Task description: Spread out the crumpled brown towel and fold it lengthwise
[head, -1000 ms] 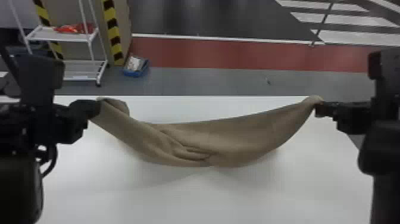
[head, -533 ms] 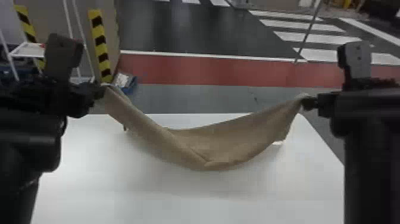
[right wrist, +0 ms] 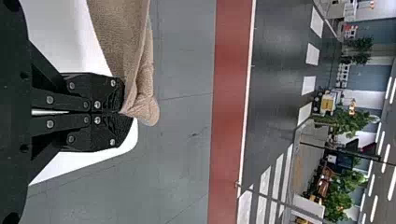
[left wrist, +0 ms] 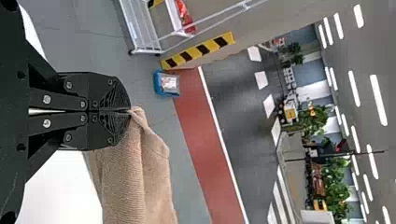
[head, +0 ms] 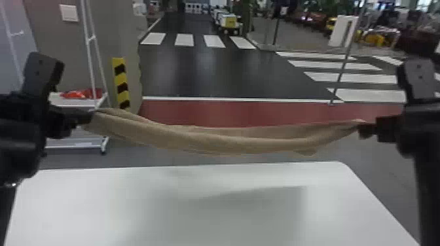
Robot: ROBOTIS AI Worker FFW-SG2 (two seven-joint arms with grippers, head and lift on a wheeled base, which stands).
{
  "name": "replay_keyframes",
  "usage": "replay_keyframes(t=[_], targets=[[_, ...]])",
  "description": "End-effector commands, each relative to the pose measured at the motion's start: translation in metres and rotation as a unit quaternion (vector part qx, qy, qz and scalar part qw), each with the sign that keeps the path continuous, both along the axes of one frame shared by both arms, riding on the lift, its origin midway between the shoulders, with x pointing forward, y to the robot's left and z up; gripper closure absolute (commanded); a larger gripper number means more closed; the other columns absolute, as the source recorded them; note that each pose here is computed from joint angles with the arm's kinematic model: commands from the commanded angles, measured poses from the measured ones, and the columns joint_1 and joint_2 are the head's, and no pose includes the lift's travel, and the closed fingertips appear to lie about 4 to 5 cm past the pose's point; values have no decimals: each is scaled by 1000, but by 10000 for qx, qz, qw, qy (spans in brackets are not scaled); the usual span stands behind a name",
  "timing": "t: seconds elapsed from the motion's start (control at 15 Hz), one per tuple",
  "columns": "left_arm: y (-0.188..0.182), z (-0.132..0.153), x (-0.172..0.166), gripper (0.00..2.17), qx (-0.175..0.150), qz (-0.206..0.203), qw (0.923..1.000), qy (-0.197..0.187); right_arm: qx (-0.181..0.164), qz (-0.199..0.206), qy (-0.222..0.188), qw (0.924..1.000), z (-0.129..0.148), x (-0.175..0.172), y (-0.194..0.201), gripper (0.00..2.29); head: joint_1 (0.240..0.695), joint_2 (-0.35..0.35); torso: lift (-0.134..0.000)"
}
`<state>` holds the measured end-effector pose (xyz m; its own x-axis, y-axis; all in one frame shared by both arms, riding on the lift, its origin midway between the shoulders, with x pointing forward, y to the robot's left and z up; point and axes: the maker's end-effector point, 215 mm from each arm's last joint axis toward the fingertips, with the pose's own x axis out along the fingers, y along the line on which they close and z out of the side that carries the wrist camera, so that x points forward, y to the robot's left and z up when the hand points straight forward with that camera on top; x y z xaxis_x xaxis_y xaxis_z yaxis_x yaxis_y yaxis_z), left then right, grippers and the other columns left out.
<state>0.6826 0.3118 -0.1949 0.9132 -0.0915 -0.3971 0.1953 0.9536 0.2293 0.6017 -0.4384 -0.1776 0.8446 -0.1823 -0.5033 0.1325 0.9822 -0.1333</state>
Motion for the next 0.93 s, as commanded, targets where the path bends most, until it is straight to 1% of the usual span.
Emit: replay_keyframes(t=[0.0, 0.07, 0.13, 0.2, 0.27, 0.33, 0.4, 0.47, 0.53, 0.6, 0.67, 0.73, 0.8, 0.87], targets=[[22, -12, -31, 2132, -69, -123, 9999, 55, 23, 133, -96, 9999, -8, -22, 9, 1636, 451, -106, -125], [19, -14, -51, 2132, -92, -372, 9992, 70, 99, 203, -103, 9997, -15, -39, 16, 1636, 462, -101, -125], [21, -20, -71, 2132, -60, -575, 9982, 157, 61, 290, -132, 9995, -20, -54, 22, 1636, 473, -97, -125], [21, -30, -98, 2132, 11, -863, 9958, 296, -29, 405, -61, 9992, -32, -75, 27, 1636, 484, -94, -125], [25, -44, -123, 2132, 46, -990, 9942, 413, -102, 522, 63, 9986, -50, -95, 33, 1636, 501, -91, -125], [30, -61, -146, 2132, 209, -1152, 9922, 438, -237, 693, 217, 9971, -72, -121, 36, 1636, 552, -85, -125], [36, -84, -166, 2132, 344, -1252, 9900, 552, -447, 871, 382, 9945, -93, -138, 40, 1636, 586, -77, -125], [38, -101, -182, 2132, 377, -1340, 9877, 706, -466, 945, 449, 9934, -105, -146, 44, 1636, 628, -69, -125], [36, -113, -192, 2132, 413, -1465, 9853, 779, -436, 1012, 523, 9925, -115, -154, 45, 1636, 663, -64, -125], [40, -127, -204, 2132, 426, -1501, 9839, 876, -460, 1171, 575, 9904, -125, -163, 49, 1636, 695, -60, -125], [47, -139, -217, 2017, 401, -1477, 9837, 948, -546, 1359, 589, 9875, -131, -171, 55, 1636, 695, -57, -125], [48, -150, -227, 1443, 312, -1473, 9829, 1062, -639, 1482, 625, 9849, -138, -179, 60, 1636, 695, -45, -125], [53, -155, -234, 333, 219, -1444, 9833, 1089, -726, 1602, 644, 9823, -143, -184, 64, 1636, 695, -38, -125], [58, -154, -237, -1, 214, -1382, 9842, 1086, -751, 1669, 664, 9809, -147, -188, 68, 1636, 695, -30, -125]])
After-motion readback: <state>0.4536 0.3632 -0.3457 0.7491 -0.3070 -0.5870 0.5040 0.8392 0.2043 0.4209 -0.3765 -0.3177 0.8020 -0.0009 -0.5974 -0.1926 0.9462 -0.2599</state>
